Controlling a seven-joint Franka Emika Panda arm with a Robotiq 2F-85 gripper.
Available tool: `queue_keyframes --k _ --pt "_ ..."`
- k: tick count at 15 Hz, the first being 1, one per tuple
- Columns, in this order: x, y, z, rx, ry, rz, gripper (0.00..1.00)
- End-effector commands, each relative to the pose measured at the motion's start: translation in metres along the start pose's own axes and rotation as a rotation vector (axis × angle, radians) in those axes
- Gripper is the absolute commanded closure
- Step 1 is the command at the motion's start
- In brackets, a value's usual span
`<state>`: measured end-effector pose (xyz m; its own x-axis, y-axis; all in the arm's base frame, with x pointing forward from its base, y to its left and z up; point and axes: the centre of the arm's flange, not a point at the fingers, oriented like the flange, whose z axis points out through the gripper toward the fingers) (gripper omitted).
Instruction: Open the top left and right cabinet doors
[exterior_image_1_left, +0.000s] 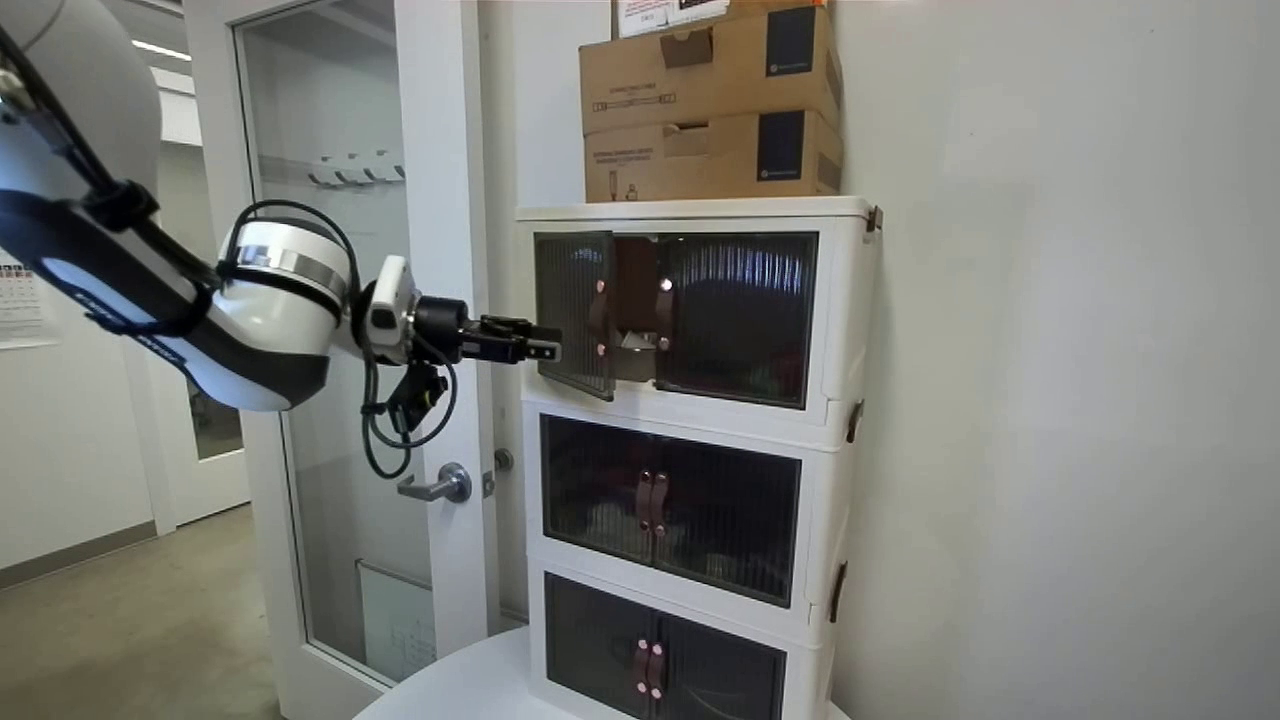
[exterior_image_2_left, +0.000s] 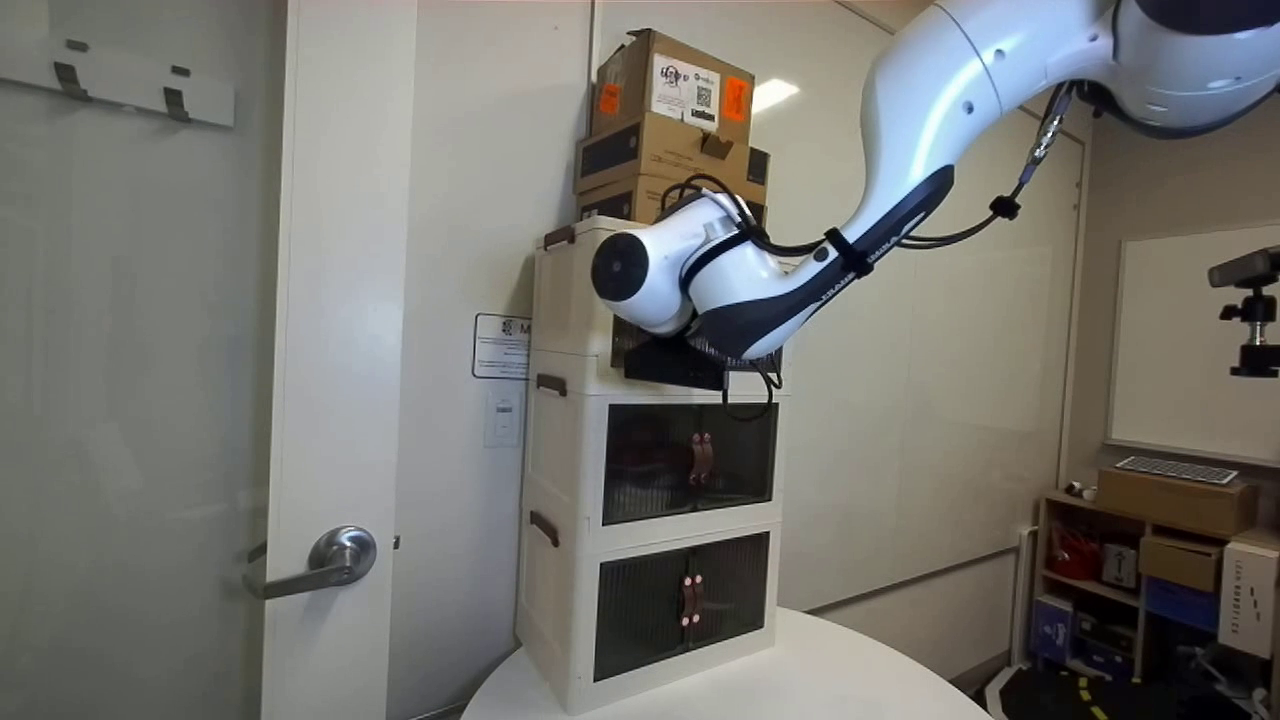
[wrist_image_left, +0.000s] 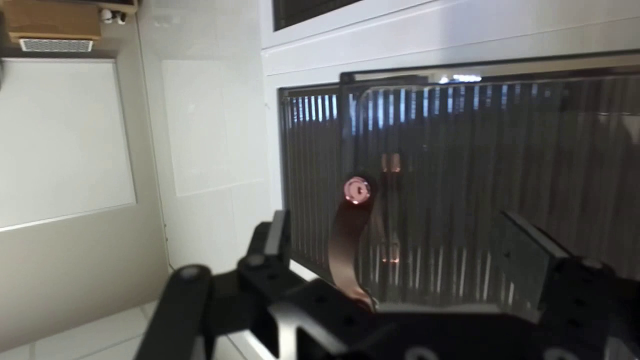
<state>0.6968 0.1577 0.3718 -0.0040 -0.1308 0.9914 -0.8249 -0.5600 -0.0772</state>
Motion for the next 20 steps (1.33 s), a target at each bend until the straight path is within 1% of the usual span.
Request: queue_keyframes --k 1,4,6,10,12,14,15,16,17,20 --pt "0.028 0.002 -0.013 0.101 -0.072 0.041 0.0" --pt "0.073 -0.007 -0.008 0.119 -0.072 0.108 0.0" --pt "0.113 -0.011 -0.004 0.147 -0.106 0.139 0.0" --pt "0.182 -0.02 0.0 0.2 -0.128 0.204 0.0" --pt "0.207 -0.024 -0.001 0.209 -0.15 0.236 0.0" --pt "0.225 -0.029 -0.006 0.234 -0.188 0.261 0.0" --pt "0.233 -0.032 -0.008 0.22 -0.223 0.266 0.0" --pt "0.241 -0.034 -0.011 0.173 -0.274 0.267 0.0" --pt "0.249 -0.036 -0.011 0.092 -0.313 0.235 0.0" --pt "0.262 -0.034 -0.01 -0.072 -0.389 0.183 0.0"
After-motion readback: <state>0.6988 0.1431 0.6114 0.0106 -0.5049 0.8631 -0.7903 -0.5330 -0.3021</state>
